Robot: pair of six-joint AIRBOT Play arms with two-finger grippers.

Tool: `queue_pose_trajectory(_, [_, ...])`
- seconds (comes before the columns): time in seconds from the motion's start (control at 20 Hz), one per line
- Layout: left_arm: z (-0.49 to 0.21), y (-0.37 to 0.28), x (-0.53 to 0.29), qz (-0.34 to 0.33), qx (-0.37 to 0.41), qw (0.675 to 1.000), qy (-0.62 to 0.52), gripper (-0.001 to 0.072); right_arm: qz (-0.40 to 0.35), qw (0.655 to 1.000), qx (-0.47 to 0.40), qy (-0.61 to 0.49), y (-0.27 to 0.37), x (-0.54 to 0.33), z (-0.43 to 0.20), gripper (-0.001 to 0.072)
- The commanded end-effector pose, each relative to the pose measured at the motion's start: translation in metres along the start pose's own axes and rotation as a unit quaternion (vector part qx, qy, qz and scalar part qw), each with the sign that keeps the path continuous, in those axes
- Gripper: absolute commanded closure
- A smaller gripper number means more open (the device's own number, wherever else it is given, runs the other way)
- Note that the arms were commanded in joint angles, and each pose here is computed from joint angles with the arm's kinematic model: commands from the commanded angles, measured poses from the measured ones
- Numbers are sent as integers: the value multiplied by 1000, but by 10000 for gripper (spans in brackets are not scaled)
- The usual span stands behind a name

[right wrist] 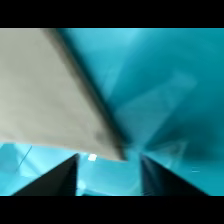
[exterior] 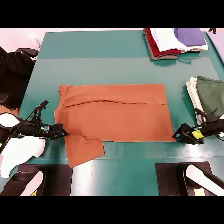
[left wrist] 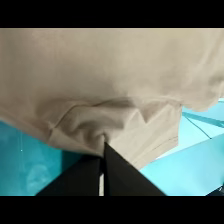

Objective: Fold the shirts.

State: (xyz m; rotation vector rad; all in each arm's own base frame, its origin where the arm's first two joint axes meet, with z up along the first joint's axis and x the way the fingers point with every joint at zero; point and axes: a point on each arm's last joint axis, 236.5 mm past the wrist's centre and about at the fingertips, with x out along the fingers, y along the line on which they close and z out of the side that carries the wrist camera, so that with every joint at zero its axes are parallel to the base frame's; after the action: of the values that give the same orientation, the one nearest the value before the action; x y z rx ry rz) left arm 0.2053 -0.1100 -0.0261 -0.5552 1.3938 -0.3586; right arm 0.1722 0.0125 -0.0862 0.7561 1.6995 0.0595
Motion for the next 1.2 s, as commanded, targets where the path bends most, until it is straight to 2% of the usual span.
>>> queue_pose_trajectory(0.0, [0, 0, -1, 0, 3, 1000, -1, 686, 1, 1000, -23, -16, 13, 20, 9, 352])
queue_pose_trajectory(0.05, [-2, -1, -1, 0, 8, 1000, 5, 686, -1, 999, -38, -20, 20, 21, 12, 428])
queue_pose_trajectory(0.15, [-9, 0, -3, 4, 16, 1000, 21, 687, -15, 996, -82, -22, 32, 17, 16, 638])
queue_pose_trajectory(0.2, [-13, -2, -7, 4, 21, 999, 25, 687, -18, 994, -108, -29, 40, 11, 18, 691])
queue_pose_trajectory(0.4, [-39, 0, -35, 45, 34, 998, 7, 687, -78, 979, -180, -47, 41, -26, 6, 692])
queue_pose_trajectory(0.65, [-75, -8, -46, 40, 33, 998, 48, 687, -185, 954, -212, -108, 12, -78, -7, 693])
queue_pose_trajectory(0.85, [-30, -5, -40, 43, 46, 998, -14, 687, -166, 947, -226, -159, 39, -104, 17, 694])
queue_pose_trajectory(1.15, [91, 4, -35, 62, 55, 992, -91, 686, -127, 955, -215, -160, 74, -110, 99, 694])
